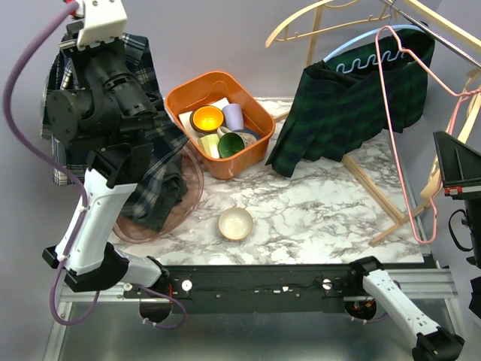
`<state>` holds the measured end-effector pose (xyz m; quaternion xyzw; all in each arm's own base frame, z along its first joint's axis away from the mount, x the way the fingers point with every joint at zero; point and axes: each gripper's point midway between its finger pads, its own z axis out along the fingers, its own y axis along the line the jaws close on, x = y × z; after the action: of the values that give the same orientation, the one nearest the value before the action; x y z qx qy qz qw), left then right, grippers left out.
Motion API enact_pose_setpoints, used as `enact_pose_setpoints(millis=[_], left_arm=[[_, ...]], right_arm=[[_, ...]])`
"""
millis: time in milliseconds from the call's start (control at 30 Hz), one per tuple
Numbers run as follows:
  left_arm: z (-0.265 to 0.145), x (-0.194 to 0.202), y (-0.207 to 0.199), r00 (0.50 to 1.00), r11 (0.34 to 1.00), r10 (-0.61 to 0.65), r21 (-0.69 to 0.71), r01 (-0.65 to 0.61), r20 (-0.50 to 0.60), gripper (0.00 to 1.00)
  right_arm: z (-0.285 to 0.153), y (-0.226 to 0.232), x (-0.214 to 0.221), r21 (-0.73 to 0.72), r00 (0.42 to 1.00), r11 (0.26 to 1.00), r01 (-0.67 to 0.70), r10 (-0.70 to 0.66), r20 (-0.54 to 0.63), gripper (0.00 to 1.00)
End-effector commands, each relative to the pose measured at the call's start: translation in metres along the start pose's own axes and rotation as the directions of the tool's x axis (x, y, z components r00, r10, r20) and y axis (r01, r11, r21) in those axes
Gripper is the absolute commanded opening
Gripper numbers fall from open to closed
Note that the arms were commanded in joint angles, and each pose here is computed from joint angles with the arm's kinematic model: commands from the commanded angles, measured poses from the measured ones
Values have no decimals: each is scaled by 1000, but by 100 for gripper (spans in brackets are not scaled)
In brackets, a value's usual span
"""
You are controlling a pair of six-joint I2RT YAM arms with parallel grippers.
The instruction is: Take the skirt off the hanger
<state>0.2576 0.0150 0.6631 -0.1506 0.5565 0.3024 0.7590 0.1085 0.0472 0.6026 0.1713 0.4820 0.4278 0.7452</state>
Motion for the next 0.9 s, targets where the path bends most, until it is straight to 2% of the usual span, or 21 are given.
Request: enact_pose_setpoints(millis=[0,33,100,133,167,200,233,267,300,333,367,400,467,500,533,567,600,667,733,833,867], left_arm=[[0,7,-2,999,999,51,-4,-51,3,0],[-1,9,3,1000,1000,11,-8,-11,7,0],[-2,31,-19,999,999,41,36,-41,-1,0],[-3,42,-17,1000,999,-19,38,19,-16,0],[-4,66,-37,999,997,23,75,-20,-34,0],[-5,79,-44,999,996,12,87,-7,-52,0],[-4,98,-45,995,994,52,102,-43,-85,0],[-4,122,-58,992,993,-9,113,23,-128,0],[-2,134,-71,991,984,-13,172,37,-136,0],[-3,156,-77,983,980,23,201,15,-183,0],[8,183,-73,970,986,-31,151,69,-239,0],[11,199,-80,964,980,-31,183,82,-265,0],[25,240,-72,939,986,-22,147,77,-343,0],[29,254,-71,922,985,-73,120,127,-380,0],[29,271,-84,901,971,-68,179,159,-429,0],[32,280,-83,884,965,-94,175,194,-457,0],[41,294,-69,852,959,-185,100,266,-490,0],[41,314,-66,800,931,-259,83,357,-541,0],[42,329,-49,767,920,-335,-14,392,-548,0],[32,363,-34,733,917,-386,-148,370,-561,0],[21,385,-28,717,919,-391,-203,339,-577,0]], right_arm=[[1,0,1,-11,1000,1000,29,-29,-2,1],[0,0,1,-14,1000,999,29,-29,2,1],[-1,-5,5,-5,1000,1000,29,-29,-4,1],[-5,-4,3,-10,1000,1000,27,-27,5,1],[-6,-5,4,-9,1000,1000,26,-26,4,1],[-7,-6,6,-10,1000,1000,26,-26,1,1],[-8,-10,10,-4,1000,1000,25,-25,-10,1],[-8,-11,12,-2,1000,1000,25,-25,-15,1],[-8,-13,14,2,999,1000,28,-28,-22,1],[-8,-15,17,4,999,1000,31,-31,-32,1],[-7,-16,19,6,999,999,32,-32,-37,1],[-6,-17,20,5,999,999,34,-34,-40,1],[-3,-17,23,3,998,999,41,-41,-55,1],[-2,-17,24,3,997,999,41,-41,-60,1],[-1,-17,25,1,997,999,44,-44,-65,1],[0,-17,28,-2,996,999,42,-42,-75,1],[2,-19,30,4,996,999,44,-43,-79,1],[2,-19,31,-1,996,999,38,-38,-81,1],[3,-22,34,3,995,999,38,-38,-88,1],[4,-26,36,14,995,999,43,-41,-87,1],[5,-28,36,21,996,999,44,-42,-82,1]])
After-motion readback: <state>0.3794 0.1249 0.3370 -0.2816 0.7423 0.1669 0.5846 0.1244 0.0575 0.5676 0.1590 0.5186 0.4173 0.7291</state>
